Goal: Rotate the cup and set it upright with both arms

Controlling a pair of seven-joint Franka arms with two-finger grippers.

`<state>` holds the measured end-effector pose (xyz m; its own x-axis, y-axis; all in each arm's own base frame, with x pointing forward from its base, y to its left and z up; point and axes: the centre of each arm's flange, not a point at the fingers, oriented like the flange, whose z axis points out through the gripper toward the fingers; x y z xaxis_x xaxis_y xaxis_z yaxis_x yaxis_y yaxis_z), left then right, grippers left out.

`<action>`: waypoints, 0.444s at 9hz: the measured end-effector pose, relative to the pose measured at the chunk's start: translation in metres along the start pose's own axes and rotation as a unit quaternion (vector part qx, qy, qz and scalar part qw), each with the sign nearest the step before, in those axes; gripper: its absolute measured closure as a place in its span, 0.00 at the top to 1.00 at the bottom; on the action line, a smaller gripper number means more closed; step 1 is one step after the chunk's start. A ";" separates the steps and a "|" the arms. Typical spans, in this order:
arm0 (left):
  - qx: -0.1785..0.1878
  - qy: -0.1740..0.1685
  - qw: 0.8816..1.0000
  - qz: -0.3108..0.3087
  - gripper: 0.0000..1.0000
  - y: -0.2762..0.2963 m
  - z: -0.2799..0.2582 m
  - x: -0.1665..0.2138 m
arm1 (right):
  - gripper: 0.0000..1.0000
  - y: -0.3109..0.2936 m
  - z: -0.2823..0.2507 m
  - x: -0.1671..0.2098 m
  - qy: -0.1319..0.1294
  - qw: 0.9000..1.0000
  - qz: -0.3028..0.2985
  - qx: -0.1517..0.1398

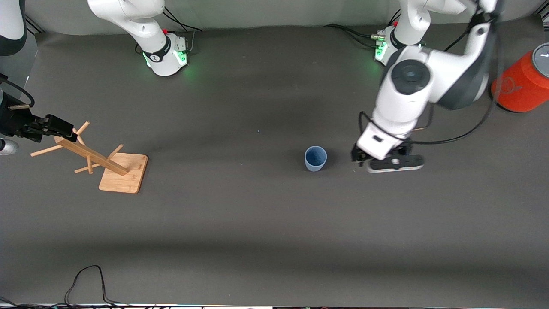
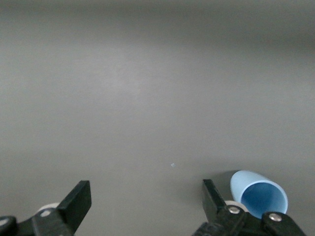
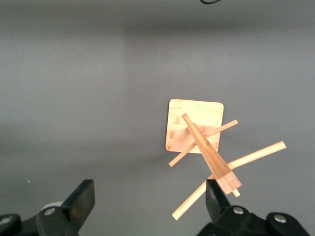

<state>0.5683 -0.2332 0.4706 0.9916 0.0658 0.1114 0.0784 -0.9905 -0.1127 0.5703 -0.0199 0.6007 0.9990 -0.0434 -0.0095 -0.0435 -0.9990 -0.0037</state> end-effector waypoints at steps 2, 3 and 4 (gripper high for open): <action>0.008 -0.011 1.000 -0.018 1.00 -0.041 -0.034 0.013 | 1.00 0.000 0.000 0.000 0.000 1.000 0.000 0.000; 0.002 -0.019 1.000 -0.022 1.00 -0.070 -0.047 0.018 | 1.00 0.001 0.000 0.000 0.000 1.000 0.001 0.000; -0.007 -0.029 0.999 -0.017 1.00 -0.107 -0.061 0.020 | 1.00 0.001 0.000 0.000 0.000 1.000 0.001 0.000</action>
<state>0.5731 -0.1330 0.5450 0.9927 0.1053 0.0583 0.1105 -0.9892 -0.0959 0.5703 -0.0207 0.6007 0.9989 -0.0450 -0.0095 -0.0450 -0.9990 -0.0036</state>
